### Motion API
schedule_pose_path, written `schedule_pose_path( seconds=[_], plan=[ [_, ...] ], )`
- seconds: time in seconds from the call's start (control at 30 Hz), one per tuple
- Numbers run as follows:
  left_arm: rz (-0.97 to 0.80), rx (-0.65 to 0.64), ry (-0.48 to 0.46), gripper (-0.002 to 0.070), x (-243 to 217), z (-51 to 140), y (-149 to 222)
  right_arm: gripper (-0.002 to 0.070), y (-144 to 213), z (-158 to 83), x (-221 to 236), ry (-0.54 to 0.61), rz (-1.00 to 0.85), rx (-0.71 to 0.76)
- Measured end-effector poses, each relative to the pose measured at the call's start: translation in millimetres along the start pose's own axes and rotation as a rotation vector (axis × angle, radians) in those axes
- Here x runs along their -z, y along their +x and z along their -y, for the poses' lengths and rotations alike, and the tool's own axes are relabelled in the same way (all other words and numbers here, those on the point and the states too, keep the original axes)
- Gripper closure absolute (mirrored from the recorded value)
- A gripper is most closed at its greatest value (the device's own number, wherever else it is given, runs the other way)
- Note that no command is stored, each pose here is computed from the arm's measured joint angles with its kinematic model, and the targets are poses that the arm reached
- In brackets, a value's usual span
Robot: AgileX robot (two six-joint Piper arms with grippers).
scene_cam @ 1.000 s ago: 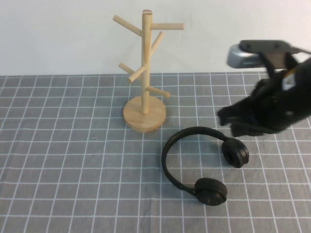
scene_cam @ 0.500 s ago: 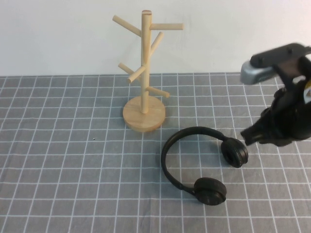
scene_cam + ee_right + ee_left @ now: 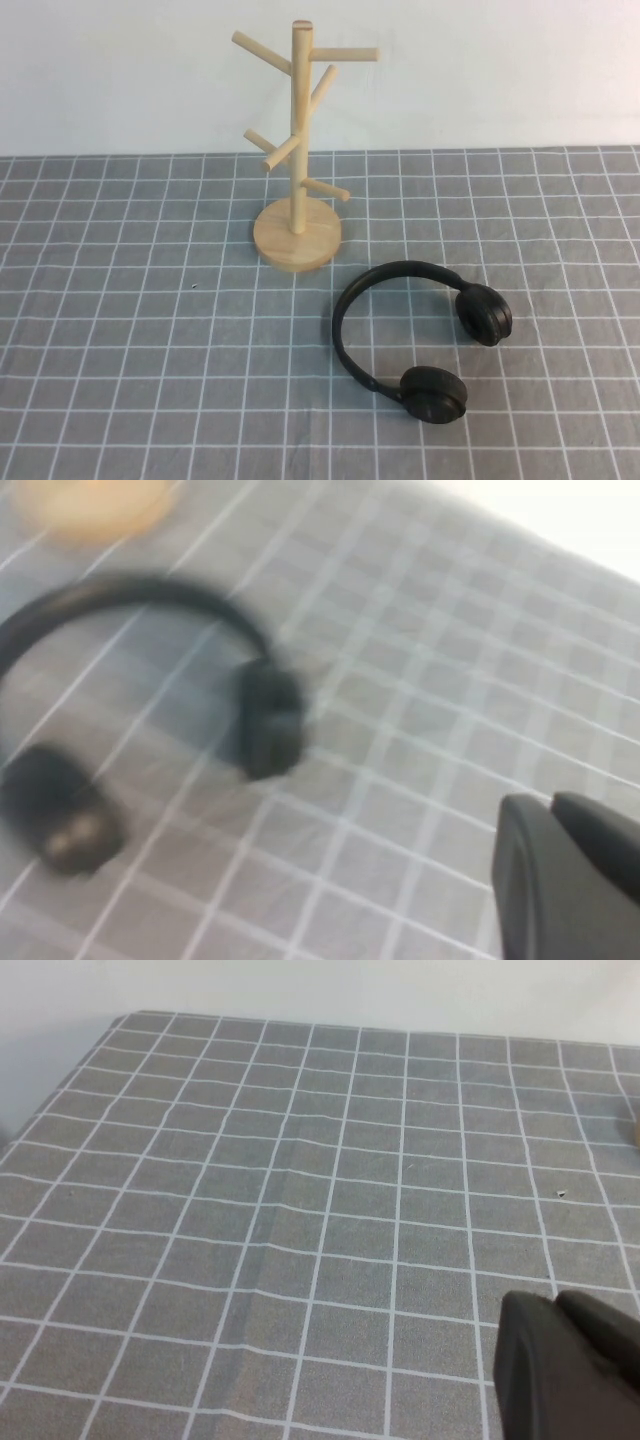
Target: Take out the headphones from the headphone stand
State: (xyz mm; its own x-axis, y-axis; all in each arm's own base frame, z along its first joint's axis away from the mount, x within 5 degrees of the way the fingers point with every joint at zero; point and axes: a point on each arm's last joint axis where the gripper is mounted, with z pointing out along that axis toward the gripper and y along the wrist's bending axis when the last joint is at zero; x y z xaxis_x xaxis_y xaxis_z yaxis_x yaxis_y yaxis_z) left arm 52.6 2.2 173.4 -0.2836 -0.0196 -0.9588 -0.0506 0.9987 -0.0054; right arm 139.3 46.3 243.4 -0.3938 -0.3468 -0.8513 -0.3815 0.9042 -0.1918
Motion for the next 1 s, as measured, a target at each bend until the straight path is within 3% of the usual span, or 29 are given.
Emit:
schedule_pose_path(
  seconds=[0.23,0.43,0.53,0.73,1.0],
  plan=[
    [0.0,0.0,0.0,0.0679,0.0,0.0,0.0,0.0685,74.1,1.2,36.8,0.21,0.305,-0.139],
    [0.0,0.0,0.0,0.0679,0.0,0.0,0.0,0.0685,86.9,2.0,52.9,0.307,0.423,-0.278],
    [0.0,0.0,0.0,0.0679,0.0,0.0,0.0,0.0685,92.6,2.0,55.6,0.331,0.403,-0.308],
    [0.0,0.0,0.0,0.0679,0.0,0.0,0.0,0.0685,112.6,0.3,50.2,0.338,0.189,-0.383],
    [0.0,0.0,0.0,0.0679,0.0,0.0,0.0,0.0685,113.8,0.1,49.9,0.336,0.177,-0.39]
  ],
)
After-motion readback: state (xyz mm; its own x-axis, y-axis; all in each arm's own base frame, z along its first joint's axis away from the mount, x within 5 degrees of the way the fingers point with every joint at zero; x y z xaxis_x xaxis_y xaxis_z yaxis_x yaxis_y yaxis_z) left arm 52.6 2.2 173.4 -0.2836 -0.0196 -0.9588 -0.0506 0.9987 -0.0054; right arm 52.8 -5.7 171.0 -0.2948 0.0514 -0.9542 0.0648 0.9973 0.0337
